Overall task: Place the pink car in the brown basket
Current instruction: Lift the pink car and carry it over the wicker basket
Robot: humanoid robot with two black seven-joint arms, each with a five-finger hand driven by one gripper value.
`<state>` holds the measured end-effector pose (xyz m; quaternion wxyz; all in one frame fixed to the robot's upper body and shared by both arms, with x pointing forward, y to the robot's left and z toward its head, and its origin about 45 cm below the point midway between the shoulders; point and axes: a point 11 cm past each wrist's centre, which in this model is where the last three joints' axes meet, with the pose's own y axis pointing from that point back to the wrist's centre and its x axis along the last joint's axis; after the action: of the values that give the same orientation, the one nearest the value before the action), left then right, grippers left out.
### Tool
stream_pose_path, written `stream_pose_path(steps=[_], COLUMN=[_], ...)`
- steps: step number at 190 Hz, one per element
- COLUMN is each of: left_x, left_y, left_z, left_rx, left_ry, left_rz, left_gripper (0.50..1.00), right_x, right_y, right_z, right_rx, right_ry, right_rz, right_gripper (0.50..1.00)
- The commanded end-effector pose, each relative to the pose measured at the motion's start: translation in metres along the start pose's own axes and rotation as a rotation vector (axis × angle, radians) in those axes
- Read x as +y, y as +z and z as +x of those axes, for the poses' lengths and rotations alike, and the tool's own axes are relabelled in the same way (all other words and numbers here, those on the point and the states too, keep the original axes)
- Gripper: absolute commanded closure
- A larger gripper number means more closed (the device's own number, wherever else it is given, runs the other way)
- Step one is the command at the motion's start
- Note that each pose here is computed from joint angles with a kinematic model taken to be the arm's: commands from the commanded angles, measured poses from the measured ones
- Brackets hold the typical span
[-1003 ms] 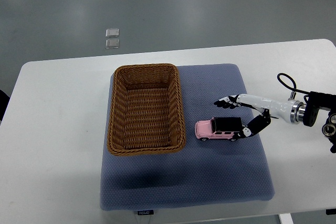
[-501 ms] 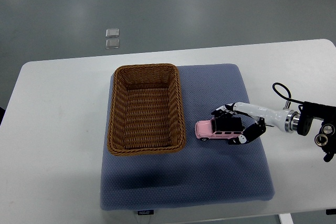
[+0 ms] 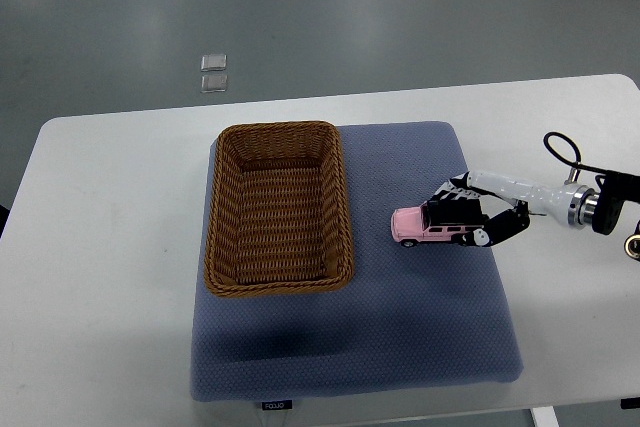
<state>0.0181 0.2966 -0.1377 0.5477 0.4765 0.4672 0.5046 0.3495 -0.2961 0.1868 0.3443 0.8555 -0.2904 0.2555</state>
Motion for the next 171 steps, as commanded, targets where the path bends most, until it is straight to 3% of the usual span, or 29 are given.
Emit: stream_pose_path(steps=[1,39,80,115,171], left_x=[0.000,0.000,0.000,0.000,0.000], left_y=[0.001,0.003,0.004,0.005,0.012], left_z=[-0.001,0.000,-0.001,-0.002,-0.003], left_rx=[0.000,-0.005,-0.003,-0.005,-0.011], left_ry=[-0.002,-0.002,-0.003,-0.006,-0.011], left_rz=[-0.002,-0.006,-0.006,-0.008,-0.019], left_gripper=[0.500,0.500,0.500,0.500,0.500], right_x=[0.012,0.015,-0.003,-0.061,-0.150], right_y=[-0.005,-0.027,-0.064,-0.097,-0.139], right_z=[0.021,0.055,0.087,0.079,0.021], right_rx=[0.023,0.047,0.043,0.023,-0.011], right_ry=[0.014,0.037,0.065,0.026,-0.071], right_rz=[0.006,0.045,0.131,0.202,0.245], right_gripper=[1.000,1.000,1.000,1.000,1.000])
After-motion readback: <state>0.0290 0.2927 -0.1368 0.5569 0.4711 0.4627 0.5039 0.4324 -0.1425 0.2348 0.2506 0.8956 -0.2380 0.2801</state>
